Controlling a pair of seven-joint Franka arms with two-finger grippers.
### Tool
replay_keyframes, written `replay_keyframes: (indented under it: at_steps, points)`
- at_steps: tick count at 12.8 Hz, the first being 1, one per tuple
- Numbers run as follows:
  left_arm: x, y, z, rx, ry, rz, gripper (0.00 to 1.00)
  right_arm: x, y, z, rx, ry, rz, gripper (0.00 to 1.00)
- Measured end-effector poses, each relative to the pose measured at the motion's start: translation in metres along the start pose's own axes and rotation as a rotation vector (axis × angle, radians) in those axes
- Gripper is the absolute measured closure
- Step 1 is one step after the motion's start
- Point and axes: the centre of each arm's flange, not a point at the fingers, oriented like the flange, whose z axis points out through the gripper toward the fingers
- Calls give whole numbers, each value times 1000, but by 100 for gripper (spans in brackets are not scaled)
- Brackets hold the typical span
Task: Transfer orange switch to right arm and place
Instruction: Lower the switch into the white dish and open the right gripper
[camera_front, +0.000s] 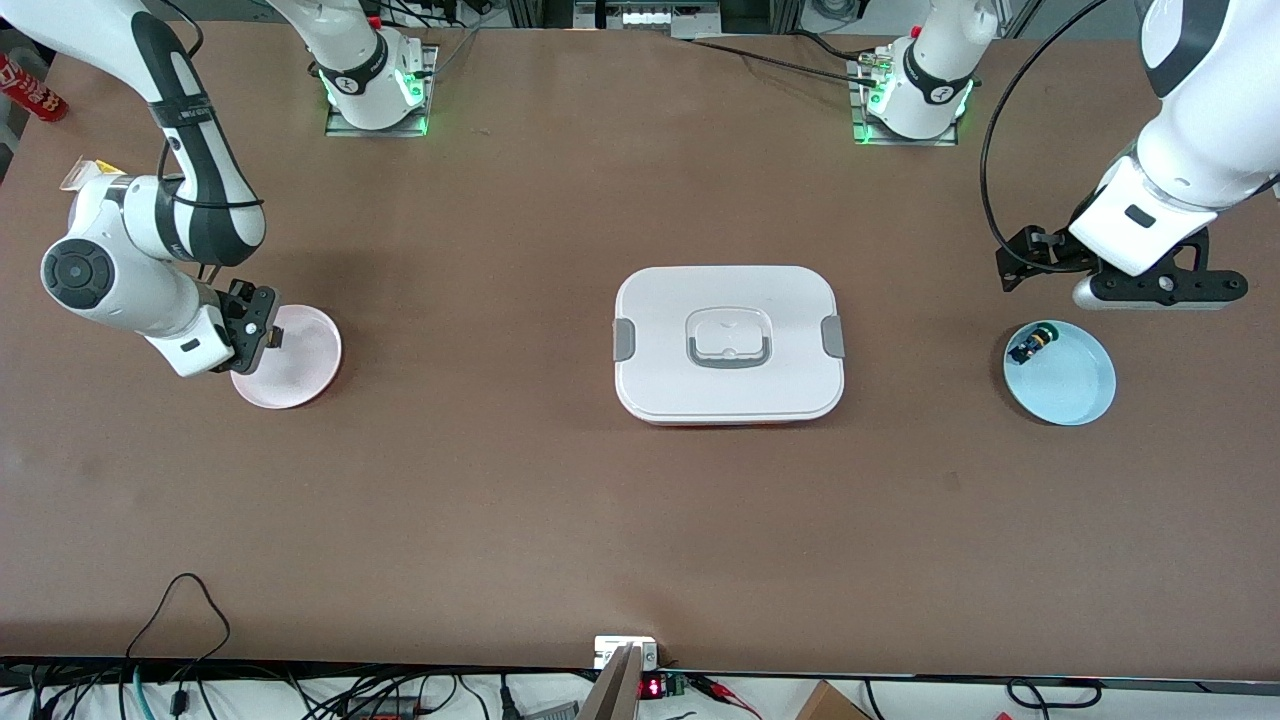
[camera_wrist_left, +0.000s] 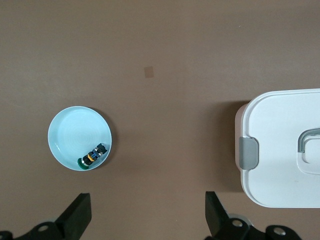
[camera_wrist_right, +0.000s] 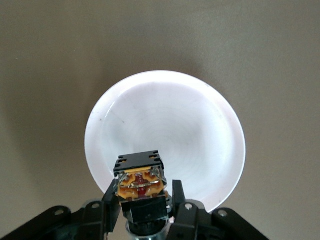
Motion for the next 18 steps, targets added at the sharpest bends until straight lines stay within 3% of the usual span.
replay_keyframes:
  at_steps: [6,14,16,18]
  points:
    - [-1,4,-1,0,1,-4,0,2,6,31,-38,19,-42,56]
    - [-1,3,0,1,-6,-5,0,9,-2,73,-46,35,-56,55]
    - [-2,3,1,3,-15,-5,0,9,0,70,-54,36,-54,51]
    - [-3,3,1,3,-18,-5,0,7,5,55,-85,39,-33,31]
